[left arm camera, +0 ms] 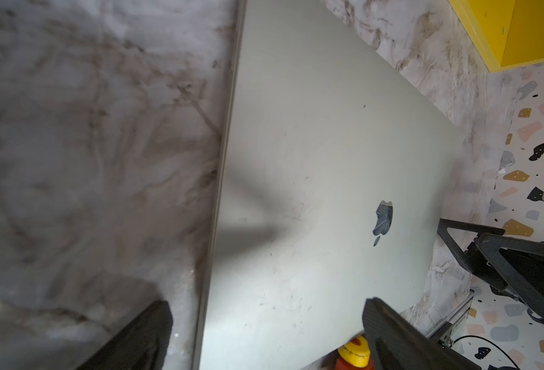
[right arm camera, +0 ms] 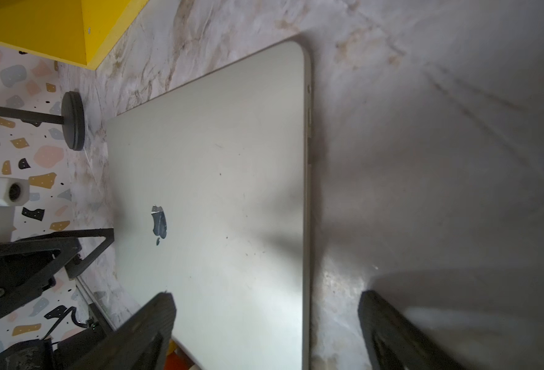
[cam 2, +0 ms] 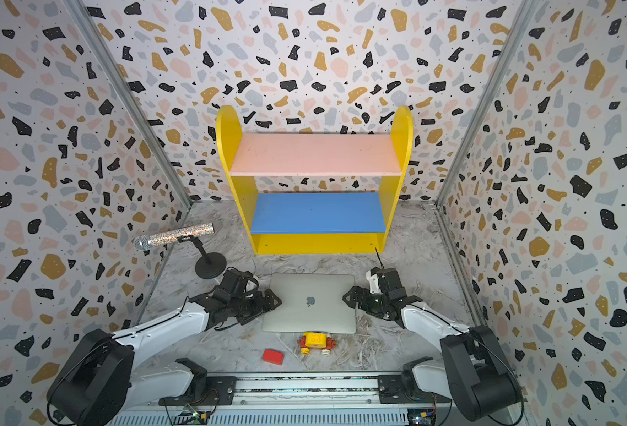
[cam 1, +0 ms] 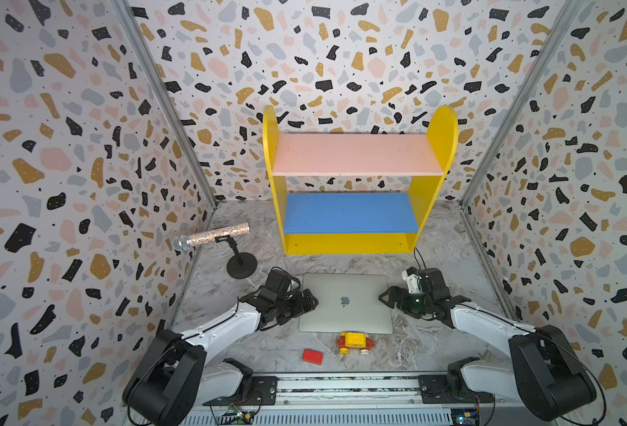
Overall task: Close the laptop lid and set it aside
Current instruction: Close the lid of the laptop, then place the laptop at the center of the board.
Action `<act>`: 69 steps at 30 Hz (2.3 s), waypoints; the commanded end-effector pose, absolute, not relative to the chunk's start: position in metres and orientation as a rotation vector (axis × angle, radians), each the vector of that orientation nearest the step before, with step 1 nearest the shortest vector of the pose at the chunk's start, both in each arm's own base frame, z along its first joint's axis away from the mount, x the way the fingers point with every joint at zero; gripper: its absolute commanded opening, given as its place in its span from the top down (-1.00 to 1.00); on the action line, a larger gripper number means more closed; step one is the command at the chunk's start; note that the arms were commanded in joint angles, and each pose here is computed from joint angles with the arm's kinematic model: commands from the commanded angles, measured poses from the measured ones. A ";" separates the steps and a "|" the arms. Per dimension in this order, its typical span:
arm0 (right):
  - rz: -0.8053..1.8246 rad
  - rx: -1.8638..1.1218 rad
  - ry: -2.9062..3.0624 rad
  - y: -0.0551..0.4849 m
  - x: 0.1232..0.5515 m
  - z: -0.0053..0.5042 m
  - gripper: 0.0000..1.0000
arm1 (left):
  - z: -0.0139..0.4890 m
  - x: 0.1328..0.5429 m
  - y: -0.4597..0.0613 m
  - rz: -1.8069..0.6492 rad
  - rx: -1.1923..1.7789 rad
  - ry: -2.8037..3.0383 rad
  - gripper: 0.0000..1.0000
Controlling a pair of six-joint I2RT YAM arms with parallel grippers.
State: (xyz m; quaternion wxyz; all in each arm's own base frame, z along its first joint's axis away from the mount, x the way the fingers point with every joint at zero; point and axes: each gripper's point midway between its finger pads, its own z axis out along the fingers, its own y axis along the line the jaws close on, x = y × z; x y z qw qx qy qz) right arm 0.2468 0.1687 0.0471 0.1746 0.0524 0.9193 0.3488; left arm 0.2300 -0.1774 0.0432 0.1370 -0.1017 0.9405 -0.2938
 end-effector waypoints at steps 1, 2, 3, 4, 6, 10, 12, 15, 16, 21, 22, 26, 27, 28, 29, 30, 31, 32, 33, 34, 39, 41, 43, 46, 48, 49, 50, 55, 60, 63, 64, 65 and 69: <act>1.068 0.166 2.623 0.174 0.243 0.044 -0.91 | 0.038 0.229 -0.182 -0.885 -0.293 2.719 -0.92; 1.081 0.166 2.630 0.176 0.242 0.043 -0.91 | 0.036 0.229 -0.183 -0.887 -0.294 2.722 -0.92; 1.097 0.163 2.629 0.177 0.242 0.043 -0.90 | 0.035 0.228 -0.183 -0.889 -0.295 2.726 -0.92; 1.111 0.164 2.631 0.178 0.242 0.042 -0.90 | 0.033 0.228 -0.183 -0.891 -0.297 2.730 -0.92; 1.133 0.166 2.637 0.181 0.242 0.040 -0.88 | 0.031 0.228 -0.183 -0.890 -0.300 2.736 -0.92; 1.182 0.176 2.633 0.185 0.243 0.037 -0.83 | 0.027 0.227 -0.184 -0.894 -0.304 2.745 -0.91; 1.200 0.186 2.634 0.187 0.243 0.036 -0.81 | 0.025 0.227 -0.185 -0.902 -0.300 2.746 -0.88; 1.218 0.193 2.636 0.189 0.244 0.034 -0.77 | 0.023 0.227 -0.187 -0.913 -0.298 2.752 -0.84; 1.222 0.197 2.636 0.189 0.244 0.034 -0.77 | 0.023 0.227 -0.188 -0.918 -0.295 2.751 -0.83; 1.251 0.193 2.629 0.192 0.244 0.035 -0.75 | 0.022 0.227 -0.193 -0.971 -0.328 2.741 -0.75; 1.256 0.193 2.621 0.192 0.245 0.036 -0.75 | 0.023 0.227 -0.194 -0.987 -0.330 2.735 -0.73; 1.287 0.178 2.587 0.194 0.247 0.043 -0.76 | 0.029 0.230 -0.200 -1.051 -0.318 2.699 -0.67; 1.300 0.176 2.579 0.195 0.247 0.045 -0.76 | 0.031 0.231 -0.202 -1.068 -0.313 2.690 -0.66; 1.311 0.176 2.571 0.196 0.247 0.046 -0.76 | 0.033 0.232 -0.204 -1.087 -0.309 2.677 -0.65; 1.322 0.175 2.563 0.196 0.248 0.048 -0.76 | 0.034 0.231 -0.205 -1.100 -0.310 2.673 -0.64; 1.331 0.176 2.554 0.197 0.248 0.050 -0.76 | 0.036 0.233 -0.207 -1.115 -0.308 2.662 -0.64; 1.342 0.173 2.547 0.197 0.248 0.051 -0.76 | 0.037 0.233 -0.208 -1.129 -0.306 2.653 -0.64; 1.352 0.172 2.535 0.198 0.250 0.053 -0.76 | 0.039 0.234 -0.210 -1.147 -0.302 2.643 -0.63; 1.363 0.173 2.530 0.199 0.250 0.054 -0.76 | 0.040 0.234 -0.211 -1.160 -0.300 2.633 -0.63; 1.374 0.173 2.524 0.200 0.250 0.055 -0.76 | 0.042 0.235 -0.212 -1.174 -0.300 2.622 -0.63; 1.428 0.172 2.485 0.203 0.252 0.063 -0.76 | 0.050 0.238 -0.218 -1.232 -0.288 2.575 -0.61; 1.451 0.182 2.465 0.204 0.254 0.067 -0.76 | 0.054 0.240 -0.220 -1.257 -0.286 2.551 -0.61; 1.475 0.193 2.447 0.204 0.255 0.071 -0.76 | 0.057 0.241 -0.221 -1.276 -0.281 2.534 -0.60; 1.495 0.204 2.427 0.204 0.257 0.076 -0.77 | 0.062 0.242 -0.223 -1.306 -0.273 2.504 -0.59; 1.502 0.208 2.418 0.204 0.258 0.079 -0.77 | 0.067 0.243 -0.224 -1.320 -0.263 2.485 -0.56; 1.503 0.209 2.415 0.203 0.258 0.080 -0.76 | 0.068 0.243 -0.224 -1.323 -0.260 2.479 -0.55; 1.503 0.207 2.406 0.203 0.259 0.083 -0.76 | 0.070 0.243 -0.224 -1.324 -0.258 2.472 -0.55; 1.500 0.202 2.386 0.202 0.259 0.091 -0.68 | 0.075 0.244 -0.224 -1.329 -0.246 2.453 -0.54; 1.538 0.189 2.345 0.204 0.259 0.104 -0.39 | 0.076 0.244 -0.226 -1.349 -0.244 2.440 -0.54; 1.579 0.183 2.308 0.206 0.260 0.112 -0.12 | 0.078 0.245 -0.228 -1.374 -0.243 2.421 -0.55; 1.595 0.184 2.299 0.207 0.259 0.113 -0.04 | 0.079 0.244 -0.229 -1.382 -0.241 2.418 -0.55; 1.610 0.184 2.286 0.208 0.260 0.116 0.03 | 0.080 0.244 -0.229 -1.389 -0.241 2.413 -0.56; 1.664 0.191 2.250 0.211 0.262 0.121 0.22 | 0.082 0.245 -0.229 -1.402 -0.238 2.396 -0.56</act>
